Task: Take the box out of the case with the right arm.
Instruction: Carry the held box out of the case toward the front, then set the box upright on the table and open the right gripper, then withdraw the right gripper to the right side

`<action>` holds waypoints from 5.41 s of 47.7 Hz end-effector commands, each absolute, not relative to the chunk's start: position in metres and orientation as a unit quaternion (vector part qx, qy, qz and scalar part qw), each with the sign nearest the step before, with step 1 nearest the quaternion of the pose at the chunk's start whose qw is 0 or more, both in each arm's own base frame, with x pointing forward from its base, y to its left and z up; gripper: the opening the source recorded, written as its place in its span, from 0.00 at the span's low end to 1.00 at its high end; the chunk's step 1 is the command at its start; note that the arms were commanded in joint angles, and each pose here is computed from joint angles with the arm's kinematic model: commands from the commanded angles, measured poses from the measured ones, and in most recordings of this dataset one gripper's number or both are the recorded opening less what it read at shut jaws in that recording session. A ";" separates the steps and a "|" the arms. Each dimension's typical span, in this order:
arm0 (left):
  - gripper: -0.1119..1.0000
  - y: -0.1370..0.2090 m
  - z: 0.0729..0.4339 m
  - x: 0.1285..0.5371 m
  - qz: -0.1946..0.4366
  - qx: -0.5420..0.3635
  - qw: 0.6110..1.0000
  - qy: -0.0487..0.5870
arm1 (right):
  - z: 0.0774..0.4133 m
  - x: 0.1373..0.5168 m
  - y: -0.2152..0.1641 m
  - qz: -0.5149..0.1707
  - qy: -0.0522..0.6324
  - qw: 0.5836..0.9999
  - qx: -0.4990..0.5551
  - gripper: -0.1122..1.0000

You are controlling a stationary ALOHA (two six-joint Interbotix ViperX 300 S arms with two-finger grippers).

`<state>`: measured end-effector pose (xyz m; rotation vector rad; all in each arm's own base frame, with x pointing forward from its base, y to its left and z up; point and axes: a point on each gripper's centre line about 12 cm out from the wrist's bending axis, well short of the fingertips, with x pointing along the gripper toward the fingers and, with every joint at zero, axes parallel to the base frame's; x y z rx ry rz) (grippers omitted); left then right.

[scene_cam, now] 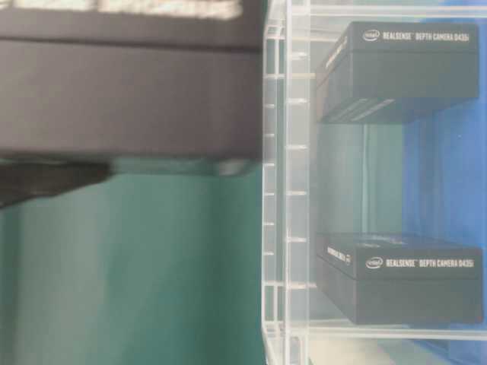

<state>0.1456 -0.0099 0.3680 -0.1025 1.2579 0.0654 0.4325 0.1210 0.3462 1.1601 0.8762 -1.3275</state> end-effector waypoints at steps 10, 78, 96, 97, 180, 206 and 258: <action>0.10 -0.010 0.372 0.147 0.030 -0.047 0.811 0.582 | 0.295 0.444 0.127 -0.554 0.367 0.548 0.508 0.69; 0.10 -0.010 0.371 0.148 0.031 -0.047 0.810 0.584 | 0.197 0.447 0.128 -0.531 0.369 0.551 0.528 0.93; 0.10 -0.010 0.370 0.148 0.030 -0.047 0.809 0.585 | 0.264 0.424 0.113 -0.536 0.349 0.550 0.537 0.92; 0.10 -0.010 0.370 0.148 0.030 -0.046 0.809 0.585 | 0.271 0.422 0.111 -0.537 0.345 0.553 0.535 0.92; 0.10 -0.010 0.370 0.147 0.030 -0.047 0.809 0.585 | 0.315 0.238 0.046 -0.511 0.384 0.593 0.491 0.91; 0.10 -0.010 0.370 0.148 0.030 -0.047 0.809 0.585 | 0.316 0.224 -0.065 -0.510 0.383 0.606 0.475 0.92; 0.10 -0.010 0.369 0.149 0.029 -0.046 0.807 0.588 | 0.313 0.272 -0.076 -0.488 0.369 0.608 0.506 0.92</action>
